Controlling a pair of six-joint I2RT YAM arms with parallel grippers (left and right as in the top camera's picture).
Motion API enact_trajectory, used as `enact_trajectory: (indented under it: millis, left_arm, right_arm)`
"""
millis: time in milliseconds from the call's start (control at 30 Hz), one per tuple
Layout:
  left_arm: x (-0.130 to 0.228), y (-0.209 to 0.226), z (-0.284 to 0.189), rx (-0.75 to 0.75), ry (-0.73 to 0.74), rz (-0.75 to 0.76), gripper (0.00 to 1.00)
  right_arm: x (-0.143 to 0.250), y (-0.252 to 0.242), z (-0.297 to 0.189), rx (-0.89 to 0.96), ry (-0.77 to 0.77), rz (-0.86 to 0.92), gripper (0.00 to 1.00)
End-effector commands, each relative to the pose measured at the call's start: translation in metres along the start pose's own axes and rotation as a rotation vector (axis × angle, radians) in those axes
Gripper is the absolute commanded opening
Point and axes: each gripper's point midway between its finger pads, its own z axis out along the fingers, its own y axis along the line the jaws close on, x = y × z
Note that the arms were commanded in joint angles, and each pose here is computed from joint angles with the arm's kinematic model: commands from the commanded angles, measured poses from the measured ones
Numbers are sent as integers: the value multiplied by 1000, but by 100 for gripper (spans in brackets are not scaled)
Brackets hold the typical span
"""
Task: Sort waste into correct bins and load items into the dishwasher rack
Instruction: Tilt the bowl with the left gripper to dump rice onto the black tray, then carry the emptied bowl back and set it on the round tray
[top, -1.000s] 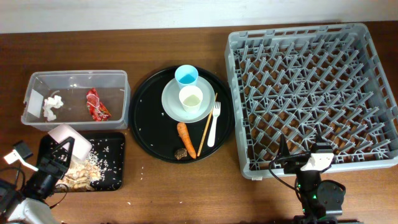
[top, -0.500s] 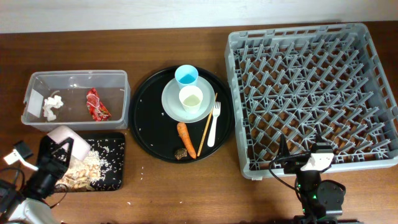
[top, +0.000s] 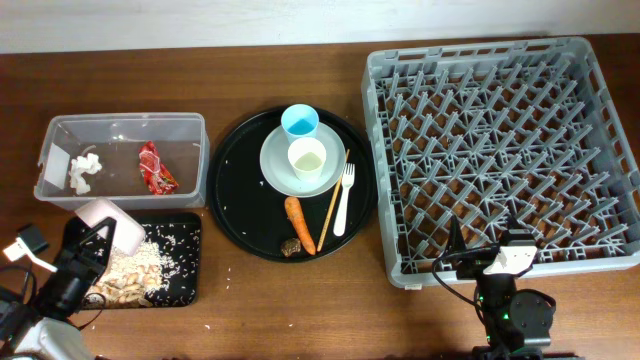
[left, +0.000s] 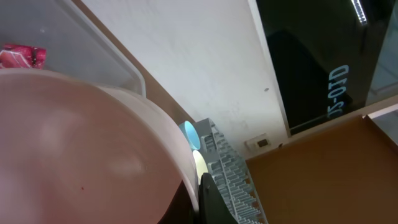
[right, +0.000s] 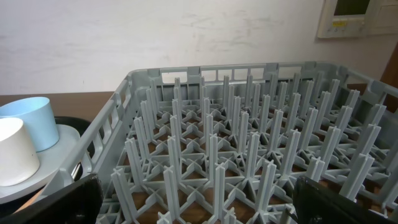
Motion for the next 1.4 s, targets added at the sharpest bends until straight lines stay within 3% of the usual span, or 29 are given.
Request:
enact_trajectory:
  millis: [0, 133, 233, 300, 467, 600, 733, 1233, 1300, 1367]
  left_arm:
    - [3, 13, 1, -55, 1, 2, 0]
    - [-10, 9, 8, -139, 5, -40, 0]
    - [-27, -46, 42, -267, 15, 126, 0]
    - [-7, -83, 78, -281, 71, 247, 0]
    - [64, -102, 137, -378, 219, 433, 0]
    - [137, -73, 174, -578, 355, 667, 0]
    - [197, -24, 197, -653, 549, 736, 0]
    - [222, 30, 187, -794, 685, 742, 1]
    - [222, 29, 188, -791, 682, 742, 13]
    - [223, 30, 186, -798, 690, 742, 18]
  right_arm:
    - [3, -3, 0, 16, 3, -6, 99]
    - [3, -3, 0, 16, 3, -6, 99]
    - [3, -3, 0, 16, 3, -6, 99]
    - [3, -3, 0, 16, 3, -6, 99]
    - [3, -3, 0, 16, 3, -6, 99]
    - [3, -3, 0, 16, 3, -6, 99]
    - [3, -3, 0, 16, 3, -6, 99]
    - [3, -3, 0, 16, 3, -6, 99]
    - [3, -3, 0, 16, 3, -6, 99]
    - [3, -3, 0, 16, 3, -6, 99]
